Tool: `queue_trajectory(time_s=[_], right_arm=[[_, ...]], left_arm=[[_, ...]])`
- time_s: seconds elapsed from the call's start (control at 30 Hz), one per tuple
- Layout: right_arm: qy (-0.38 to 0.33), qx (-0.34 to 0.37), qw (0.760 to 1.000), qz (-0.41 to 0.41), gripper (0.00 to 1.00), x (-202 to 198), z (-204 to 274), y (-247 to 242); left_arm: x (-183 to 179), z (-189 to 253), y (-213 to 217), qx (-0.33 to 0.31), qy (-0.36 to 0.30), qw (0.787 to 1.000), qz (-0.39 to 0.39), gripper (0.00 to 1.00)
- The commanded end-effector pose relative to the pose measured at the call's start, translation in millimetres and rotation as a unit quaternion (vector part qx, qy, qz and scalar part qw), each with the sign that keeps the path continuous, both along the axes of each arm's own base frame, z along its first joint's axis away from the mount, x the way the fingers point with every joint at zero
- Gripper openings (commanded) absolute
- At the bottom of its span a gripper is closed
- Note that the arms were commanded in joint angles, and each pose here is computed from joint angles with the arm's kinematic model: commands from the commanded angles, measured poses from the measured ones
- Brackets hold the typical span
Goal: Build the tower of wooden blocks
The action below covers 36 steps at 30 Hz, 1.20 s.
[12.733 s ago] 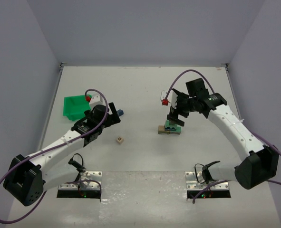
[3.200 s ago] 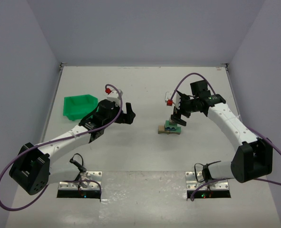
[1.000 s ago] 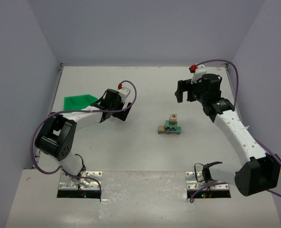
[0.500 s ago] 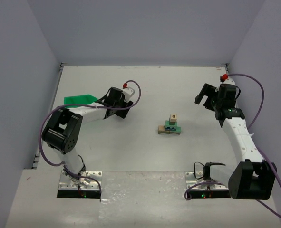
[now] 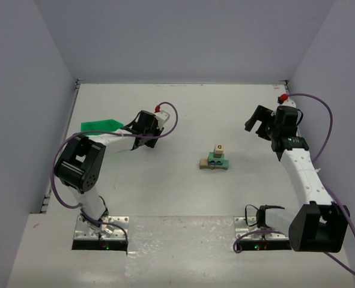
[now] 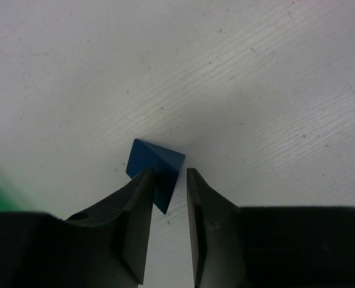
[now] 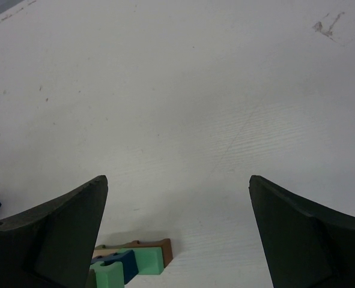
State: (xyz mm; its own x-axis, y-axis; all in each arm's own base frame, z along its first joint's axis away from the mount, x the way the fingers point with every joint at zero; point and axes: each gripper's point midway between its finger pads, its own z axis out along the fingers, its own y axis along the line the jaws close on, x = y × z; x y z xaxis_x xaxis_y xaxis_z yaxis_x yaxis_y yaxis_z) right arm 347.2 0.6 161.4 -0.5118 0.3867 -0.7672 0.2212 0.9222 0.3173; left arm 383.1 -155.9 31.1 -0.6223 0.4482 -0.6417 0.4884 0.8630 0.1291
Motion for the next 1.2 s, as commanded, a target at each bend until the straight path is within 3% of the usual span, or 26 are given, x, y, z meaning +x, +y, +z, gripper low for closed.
queue_trajectory(time_s=[0.0,0.1,0.23,0.47,0.57,0.7,0.8,0.83,0.9,1.0,1.07,1.1,1.17], right_arm=[[-0.027,0.0,1.0,-0.004,0.99,4,13,-2],[-0.032,-0.002,0.999,-0.005,0.99,2,15,-3],[-0.034,-0.002,0.999,-0.006,0.99,1,17,-4],[-0.054,-0.02,0.998,0.025,0.99,0,30,0],[-0.074,-0.037,0.996,0.029,0.99,-1,41,-2],[-0.13,-0.047,0.986,0.094,0.99,-2,62,15],[-0.204,-0.048,0.938,0.277,0.99,-14,86,68],[-0.231,-0.045,0.906,0.35,0.99,-24,93,89],[-0.262,-0.045,0.872,0.411,0.99,-36,103,110],[-0.317,-0.095,0.781,0.53,0.99,-63,119,161],[-0.335,-0.137,0.742,0.564,0.99,-73,122,179],[-0.349,-0.147,0.711,0.592,0.99,-85,124,199],[-0.36,-0.154,0.683,0.616,0.99,-96,125,221]], left_arm=[[6,13,-2,-0.014,-0.02,1.0,0.007,0.22],[5,11,-2,-0.014,-0.015,1.0,0.009,0.15],[5,12,-2,-0.018,-0.015,1.0,0.013,0.0],[19,74,-12,-0.093,-0.074,0.991,0.062,0.0],[16,110,-14,-0.146,-0.11,0.979,0.084,0.0],[8,151,-17,-0.227,-0.156,0.955,0.111,0.0],[-8,178,-24,-0.299,-0.162,0.933,0.115,0.0],[-15,187,-30,-0.326,-0.159,0.926,0.107,0.0],[-22,203,-37,-0.368,-0.163,0.911,0.095,0.0],[-49,226,-57,-0.442,-0.141,0.885,0.044,0.0],[-58,235,-62,-0.473,-0.123,0.872,0.041,0.0],[-62,239,-63,-0.489,-0.111,0.864,0.049,0.0],[-66,240,-64,-0.51,-0.084,0.853,0.072,0.0]])
